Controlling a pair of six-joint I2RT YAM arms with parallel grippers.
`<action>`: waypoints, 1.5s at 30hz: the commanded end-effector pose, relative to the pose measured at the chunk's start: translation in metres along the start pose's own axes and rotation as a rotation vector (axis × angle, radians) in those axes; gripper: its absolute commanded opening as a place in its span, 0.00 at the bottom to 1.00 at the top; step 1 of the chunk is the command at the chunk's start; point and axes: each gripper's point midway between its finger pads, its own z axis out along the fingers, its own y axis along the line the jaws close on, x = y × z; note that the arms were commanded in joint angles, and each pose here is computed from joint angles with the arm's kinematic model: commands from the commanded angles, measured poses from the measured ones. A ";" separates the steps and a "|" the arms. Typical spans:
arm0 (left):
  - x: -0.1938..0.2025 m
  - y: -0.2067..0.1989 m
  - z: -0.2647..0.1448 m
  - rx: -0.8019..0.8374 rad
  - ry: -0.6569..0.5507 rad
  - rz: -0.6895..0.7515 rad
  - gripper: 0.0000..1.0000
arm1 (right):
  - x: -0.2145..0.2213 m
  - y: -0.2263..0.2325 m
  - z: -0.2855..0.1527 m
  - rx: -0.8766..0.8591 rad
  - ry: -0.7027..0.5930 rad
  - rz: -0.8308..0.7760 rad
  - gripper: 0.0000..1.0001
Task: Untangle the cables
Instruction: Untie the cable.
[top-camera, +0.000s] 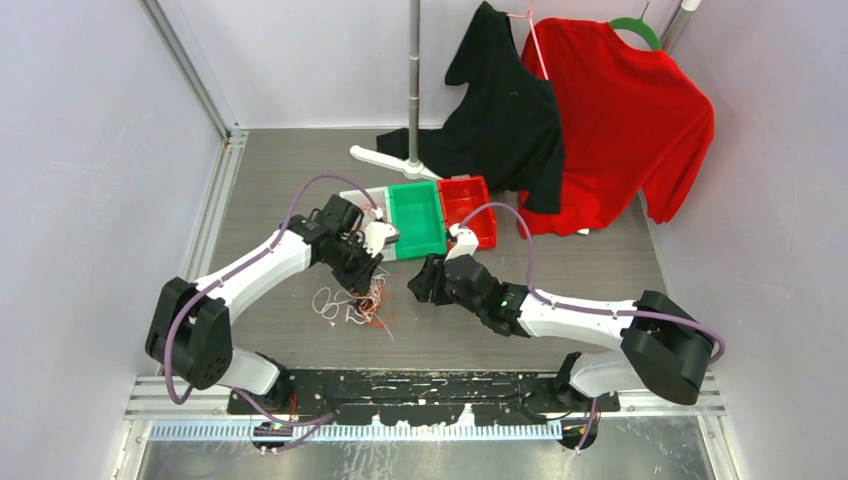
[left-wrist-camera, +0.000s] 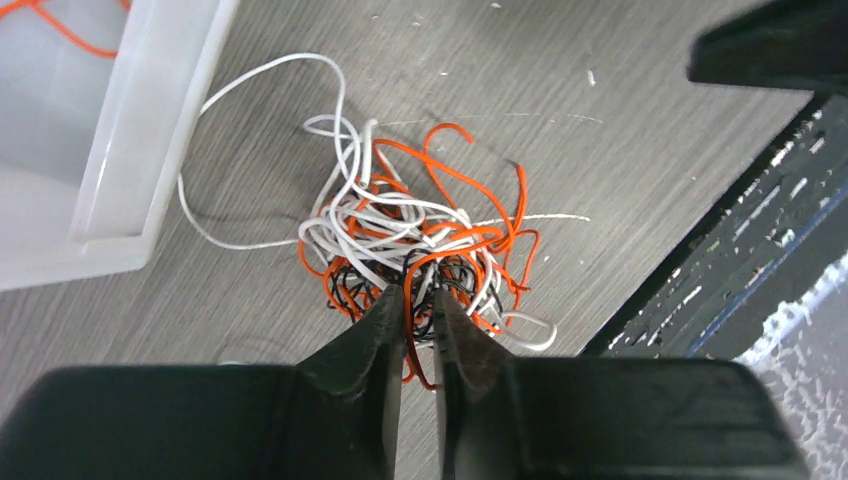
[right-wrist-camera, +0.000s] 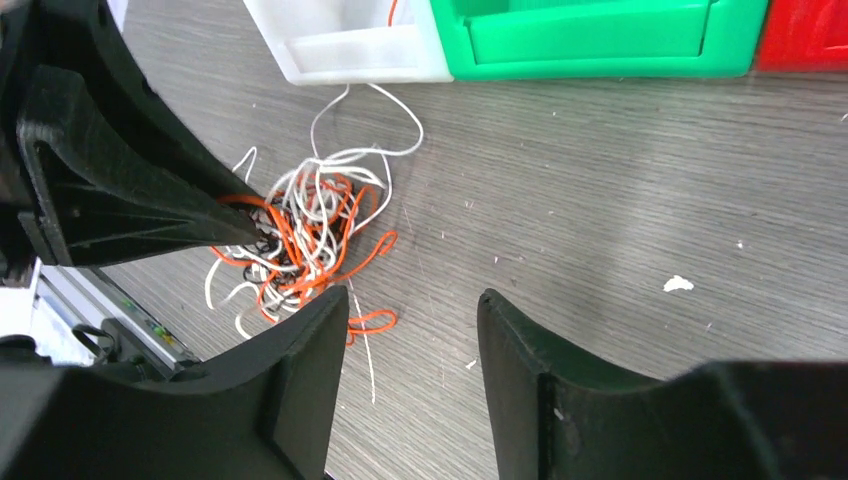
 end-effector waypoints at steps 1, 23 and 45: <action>-0.024 -0.027 -0.018 0.119 -0.133 0.038 0.07 | -0.020 0.014 -0.004 -0.057 -0.061 0.061 0.54; -0.032 -0.095 -0.133 0.221 -0.352 0.223 0.00 | -0.027 0.107 0.005 -0.458 0.051 0.273 0.72; -0.045 -0.094 -0.157 0.159 -0.421 0.242 0.00 | -0.045 0.084 -0.009 -0.445 -0.019 0.377 0.01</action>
